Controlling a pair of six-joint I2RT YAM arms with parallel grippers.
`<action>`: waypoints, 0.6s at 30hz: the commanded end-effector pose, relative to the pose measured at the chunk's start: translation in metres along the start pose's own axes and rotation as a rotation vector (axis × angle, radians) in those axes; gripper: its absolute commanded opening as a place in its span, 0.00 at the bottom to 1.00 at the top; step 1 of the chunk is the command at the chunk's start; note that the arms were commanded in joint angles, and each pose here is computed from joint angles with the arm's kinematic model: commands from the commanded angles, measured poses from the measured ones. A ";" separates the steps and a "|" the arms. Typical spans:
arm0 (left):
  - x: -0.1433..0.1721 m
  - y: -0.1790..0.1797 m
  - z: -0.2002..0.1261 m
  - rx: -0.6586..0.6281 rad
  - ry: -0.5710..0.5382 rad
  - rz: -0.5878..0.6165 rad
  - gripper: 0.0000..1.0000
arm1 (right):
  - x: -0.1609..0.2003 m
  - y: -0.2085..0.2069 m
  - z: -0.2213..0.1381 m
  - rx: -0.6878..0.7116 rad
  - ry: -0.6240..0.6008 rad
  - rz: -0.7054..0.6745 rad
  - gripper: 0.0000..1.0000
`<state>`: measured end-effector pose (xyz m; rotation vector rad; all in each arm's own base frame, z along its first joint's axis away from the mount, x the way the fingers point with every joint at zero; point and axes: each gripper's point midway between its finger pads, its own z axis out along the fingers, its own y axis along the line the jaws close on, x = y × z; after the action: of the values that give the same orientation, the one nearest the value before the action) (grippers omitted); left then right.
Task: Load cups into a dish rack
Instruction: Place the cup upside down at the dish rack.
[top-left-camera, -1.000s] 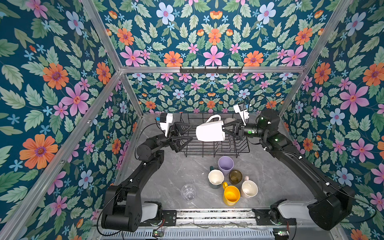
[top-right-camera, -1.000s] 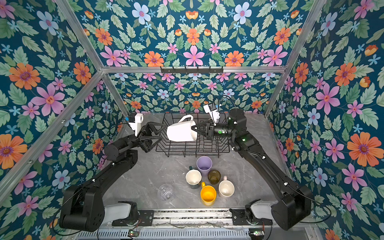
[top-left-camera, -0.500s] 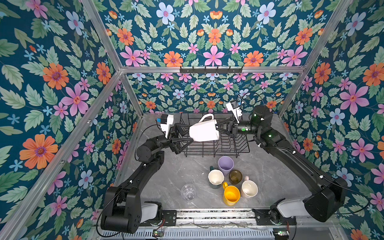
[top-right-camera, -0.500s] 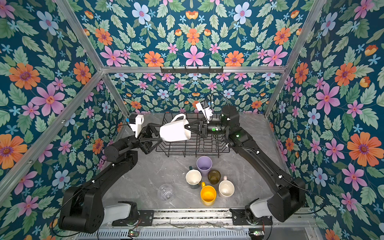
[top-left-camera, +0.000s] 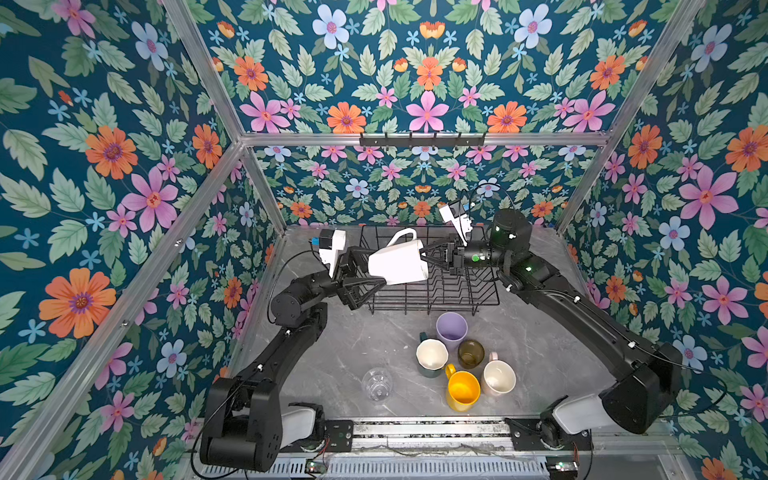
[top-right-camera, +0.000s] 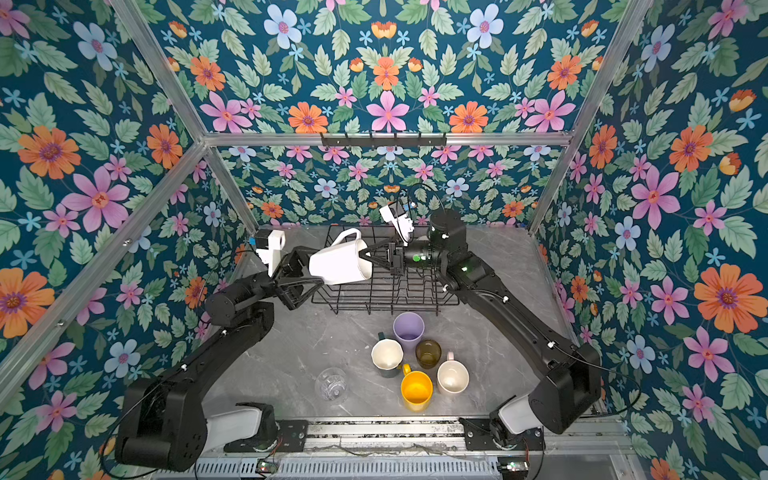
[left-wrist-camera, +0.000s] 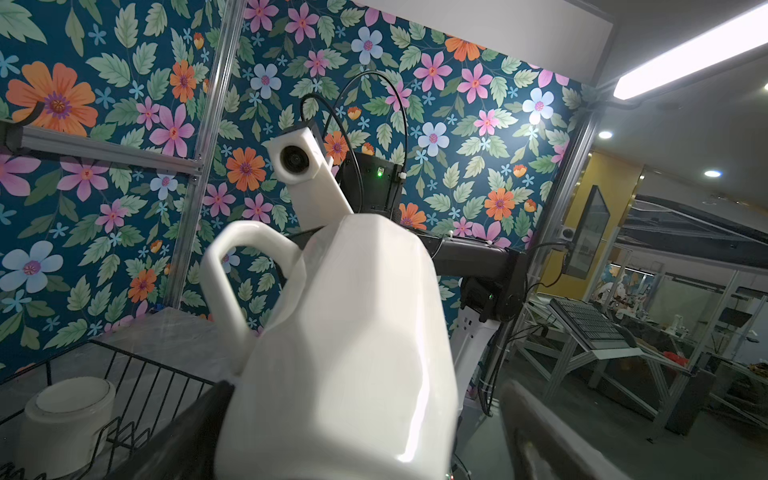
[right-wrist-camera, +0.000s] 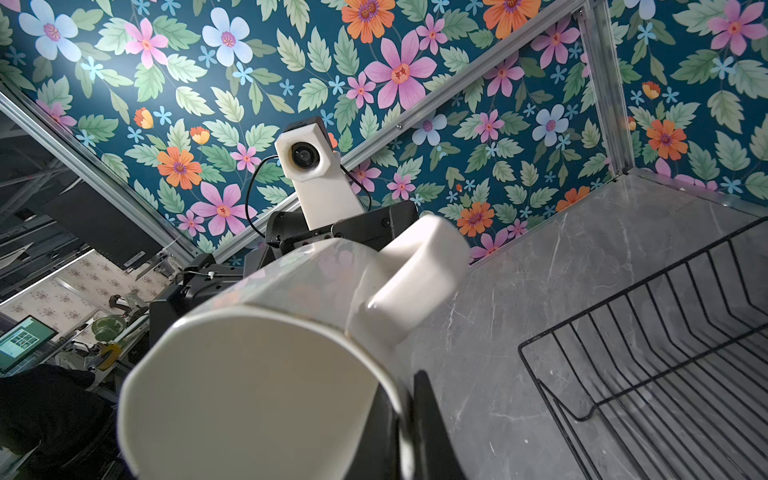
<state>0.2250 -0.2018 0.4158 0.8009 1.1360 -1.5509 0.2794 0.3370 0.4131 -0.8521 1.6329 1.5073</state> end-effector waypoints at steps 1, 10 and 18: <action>-0.002 -0.003 0.000 0.006 -0.004 0.033 1.00 | -0.014 0.009 0.002 -0.020 -0.043 -0.065 0.00; -0.003 -0.005 0.000 0.006 -0.004 0.034 0.99 | -0.010 0.010 0.016 -0.027 -0.030 -0.061 0.00; -0.002 -0.006 0.000 0.009 0.002 0.033 0.98 | -0.007 0.013 0.027 -0.017 -0.015 -0.082 0.00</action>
<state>0.2249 -0.2018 0.4155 0.7965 1.1445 -1.5525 0.2760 0.3619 0.4105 -0.8777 1.6365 1.4999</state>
